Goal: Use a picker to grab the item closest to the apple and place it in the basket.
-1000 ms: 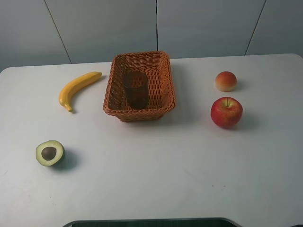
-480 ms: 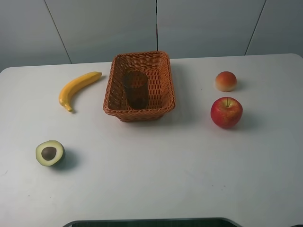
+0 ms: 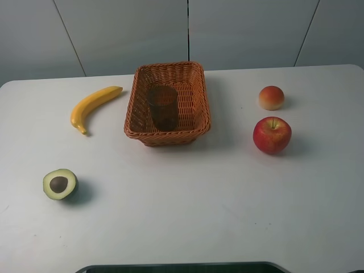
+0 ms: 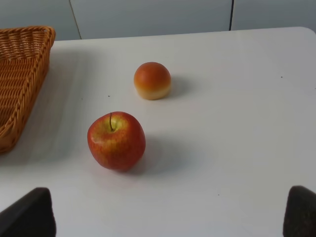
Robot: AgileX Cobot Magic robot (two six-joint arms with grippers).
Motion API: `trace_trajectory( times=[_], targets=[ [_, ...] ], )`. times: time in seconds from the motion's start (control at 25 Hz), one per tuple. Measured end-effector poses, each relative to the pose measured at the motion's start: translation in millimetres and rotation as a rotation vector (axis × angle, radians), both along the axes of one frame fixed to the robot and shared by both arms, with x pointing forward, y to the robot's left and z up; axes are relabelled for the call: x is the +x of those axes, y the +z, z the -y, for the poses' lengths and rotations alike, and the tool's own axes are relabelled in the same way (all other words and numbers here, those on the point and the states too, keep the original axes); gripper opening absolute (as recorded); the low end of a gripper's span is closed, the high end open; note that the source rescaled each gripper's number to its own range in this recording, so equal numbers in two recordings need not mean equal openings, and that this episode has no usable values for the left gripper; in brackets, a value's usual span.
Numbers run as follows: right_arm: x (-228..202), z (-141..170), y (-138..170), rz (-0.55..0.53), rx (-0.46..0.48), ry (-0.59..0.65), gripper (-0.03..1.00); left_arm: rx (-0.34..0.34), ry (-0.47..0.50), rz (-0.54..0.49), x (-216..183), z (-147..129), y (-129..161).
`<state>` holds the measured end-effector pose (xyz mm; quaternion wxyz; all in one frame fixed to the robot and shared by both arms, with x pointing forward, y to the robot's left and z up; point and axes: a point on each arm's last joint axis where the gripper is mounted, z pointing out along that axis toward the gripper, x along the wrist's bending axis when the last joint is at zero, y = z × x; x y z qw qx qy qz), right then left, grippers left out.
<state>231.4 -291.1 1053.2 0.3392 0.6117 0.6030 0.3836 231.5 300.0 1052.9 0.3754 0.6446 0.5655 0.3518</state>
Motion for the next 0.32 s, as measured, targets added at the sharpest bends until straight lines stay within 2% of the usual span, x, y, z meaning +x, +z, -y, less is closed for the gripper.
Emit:
trace_trajectory(
  times=[0.32],
  targets=[
    [0.0, 0.2, 0.0, 0.000, 0.003, -0.004, 1.00, 0.000, 0.000, 0.000, 0.0, 0.0, 0.0]
  ],
)
